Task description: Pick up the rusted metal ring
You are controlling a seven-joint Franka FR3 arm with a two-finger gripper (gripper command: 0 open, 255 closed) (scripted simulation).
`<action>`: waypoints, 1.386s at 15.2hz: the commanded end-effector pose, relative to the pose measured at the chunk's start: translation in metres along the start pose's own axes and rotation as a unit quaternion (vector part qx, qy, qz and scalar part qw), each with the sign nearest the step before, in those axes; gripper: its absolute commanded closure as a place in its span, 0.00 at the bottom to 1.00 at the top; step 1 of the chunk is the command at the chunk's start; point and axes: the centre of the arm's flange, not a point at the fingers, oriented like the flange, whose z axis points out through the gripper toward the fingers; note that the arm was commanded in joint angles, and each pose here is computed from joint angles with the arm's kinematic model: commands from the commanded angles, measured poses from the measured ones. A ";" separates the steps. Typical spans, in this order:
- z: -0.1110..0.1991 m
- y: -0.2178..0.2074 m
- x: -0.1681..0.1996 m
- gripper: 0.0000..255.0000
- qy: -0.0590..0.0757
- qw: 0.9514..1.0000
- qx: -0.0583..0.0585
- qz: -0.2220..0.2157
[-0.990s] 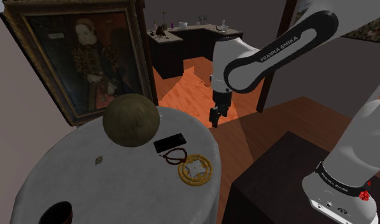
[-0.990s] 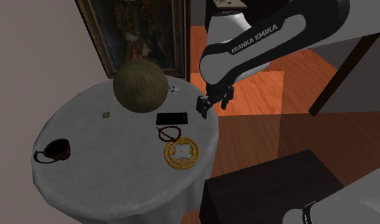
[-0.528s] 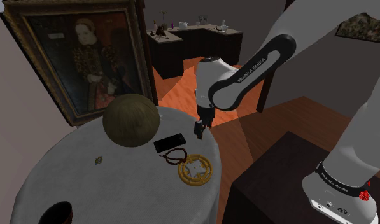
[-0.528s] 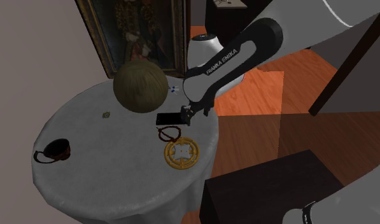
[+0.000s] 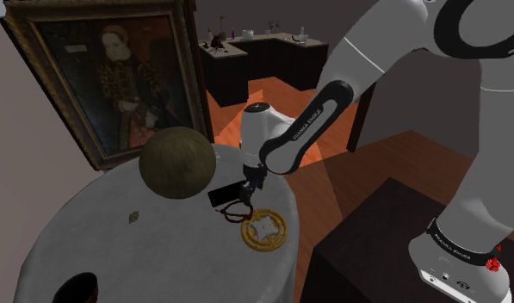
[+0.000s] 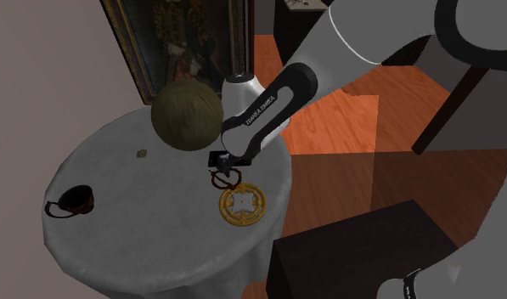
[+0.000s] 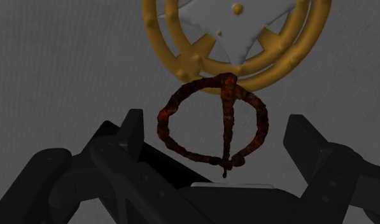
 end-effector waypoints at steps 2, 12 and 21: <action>0.028 -0.017 0.023 0.00 0.006 1.000 0.004 -0.013; 0.093 -0.045 0.054 0.00 0.015 0.999 0.010 -0.033; 0.107 -0.044 0.053 1.00 0.015 0.999 0.010 -0.033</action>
